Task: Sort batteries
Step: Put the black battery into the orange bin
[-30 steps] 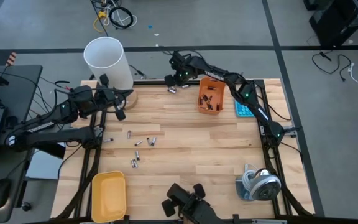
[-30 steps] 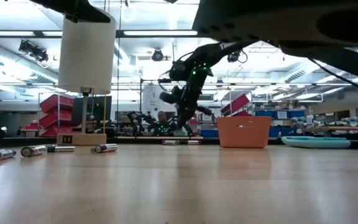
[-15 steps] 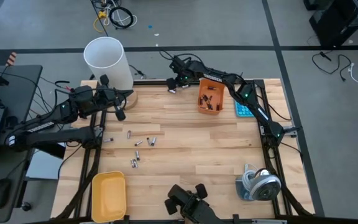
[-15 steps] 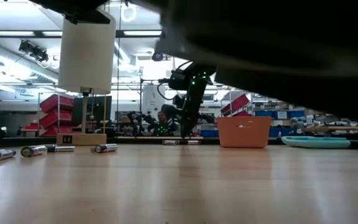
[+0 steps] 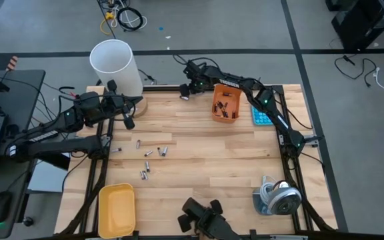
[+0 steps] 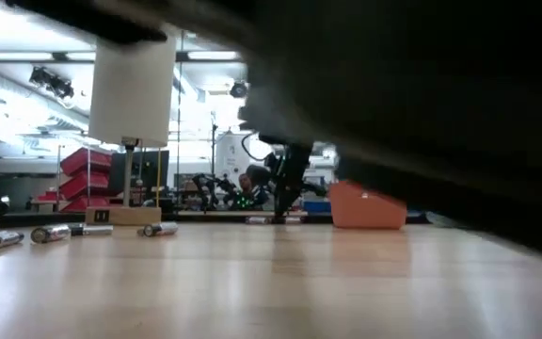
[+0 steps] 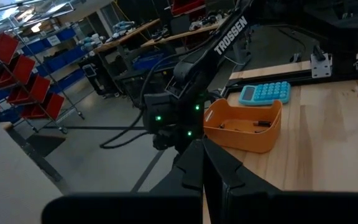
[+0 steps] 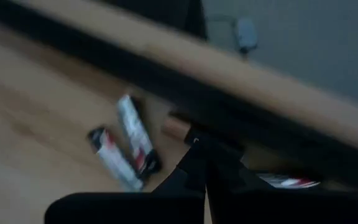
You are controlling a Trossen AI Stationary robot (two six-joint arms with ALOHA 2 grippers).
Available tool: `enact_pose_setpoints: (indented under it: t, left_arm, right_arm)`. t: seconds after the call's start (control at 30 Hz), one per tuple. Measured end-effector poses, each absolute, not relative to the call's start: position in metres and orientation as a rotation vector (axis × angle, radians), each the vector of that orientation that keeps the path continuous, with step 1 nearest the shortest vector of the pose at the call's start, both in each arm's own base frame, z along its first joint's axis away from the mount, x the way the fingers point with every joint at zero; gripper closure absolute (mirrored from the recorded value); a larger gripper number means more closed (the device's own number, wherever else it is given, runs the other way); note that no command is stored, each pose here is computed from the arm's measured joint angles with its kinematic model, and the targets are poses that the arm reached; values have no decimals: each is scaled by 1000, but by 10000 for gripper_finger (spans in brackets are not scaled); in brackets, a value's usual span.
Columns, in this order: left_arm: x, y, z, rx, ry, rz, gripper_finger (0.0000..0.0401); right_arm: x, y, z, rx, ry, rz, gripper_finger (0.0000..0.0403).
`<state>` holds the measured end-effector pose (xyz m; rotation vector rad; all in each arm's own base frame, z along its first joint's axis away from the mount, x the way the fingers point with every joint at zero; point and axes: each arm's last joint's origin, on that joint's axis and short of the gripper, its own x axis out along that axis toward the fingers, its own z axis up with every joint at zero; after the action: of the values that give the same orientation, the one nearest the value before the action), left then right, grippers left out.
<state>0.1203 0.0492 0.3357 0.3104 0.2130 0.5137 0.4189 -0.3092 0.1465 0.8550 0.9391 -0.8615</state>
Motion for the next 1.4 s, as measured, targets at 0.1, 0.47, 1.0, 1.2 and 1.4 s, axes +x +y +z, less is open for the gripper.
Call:
enact_pose_setpoints:
  t: [0.1,0.47,1.0,1.2,1.4]
  left_arm:
    - [120,49,336,310,213,514,400]
    - [120,49,334,303,226,512,400]
    - [120,49,334,290,222,514,400]
    - [120,49,335,292,212,515,400]
    - [120,49,335,296,213,515,400]
  right_arm:
    - [421,-309,146,890,951,-817,403]
    - [438,-303,190,785,862,-749,403]
    - [415,-319,151,820,929,-869,403]
    - [417,-321,151,854,893,-818,403]
    - [417,-316,150,864,945,-694,403]
